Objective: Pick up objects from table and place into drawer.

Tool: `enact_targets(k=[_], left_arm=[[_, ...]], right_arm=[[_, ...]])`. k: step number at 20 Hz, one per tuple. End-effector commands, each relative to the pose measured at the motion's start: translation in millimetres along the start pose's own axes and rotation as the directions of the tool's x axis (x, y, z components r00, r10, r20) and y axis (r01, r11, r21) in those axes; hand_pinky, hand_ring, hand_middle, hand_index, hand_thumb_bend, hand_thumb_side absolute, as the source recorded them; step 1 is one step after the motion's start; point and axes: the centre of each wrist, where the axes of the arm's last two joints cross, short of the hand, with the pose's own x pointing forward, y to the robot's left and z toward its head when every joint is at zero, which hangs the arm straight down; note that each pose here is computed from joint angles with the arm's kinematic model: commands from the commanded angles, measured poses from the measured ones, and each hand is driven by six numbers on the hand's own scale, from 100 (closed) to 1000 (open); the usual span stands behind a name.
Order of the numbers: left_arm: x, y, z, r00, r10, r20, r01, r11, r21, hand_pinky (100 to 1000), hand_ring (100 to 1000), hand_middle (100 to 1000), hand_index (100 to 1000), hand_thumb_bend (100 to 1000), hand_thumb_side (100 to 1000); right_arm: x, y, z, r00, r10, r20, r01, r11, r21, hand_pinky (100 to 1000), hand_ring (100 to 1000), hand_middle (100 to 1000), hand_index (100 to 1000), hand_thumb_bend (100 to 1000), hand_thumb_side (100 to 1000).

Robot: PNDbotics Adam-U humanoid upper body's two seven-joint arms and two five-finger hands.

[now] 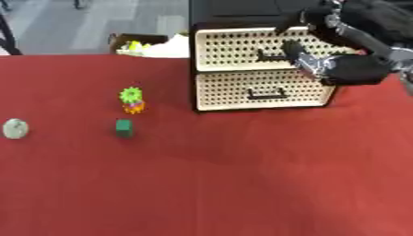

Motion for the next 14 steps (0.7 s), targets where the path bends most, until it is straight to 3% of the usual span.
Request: enact_targets(k=[1,14], left_arm=[[5,-1.1,-6,1.0,0.003,0.028,-0.002,1.0,-0.014,668,697,719,816,100,863],[5,-1.9,-6,1.0,0.006,0.026,-0.006,1.0,-0.014,668,698,720,817,100,865]], right_arm=[[-10,-6.9,2,0.999,0.044,-0.026,-0.043,0.999,0.022,100,100,100,788,100,1000],[-28,10.0,0,0.995,0.041,-0.086,-0.035,0.997,0.069,100,100,100,792,100,1000]])
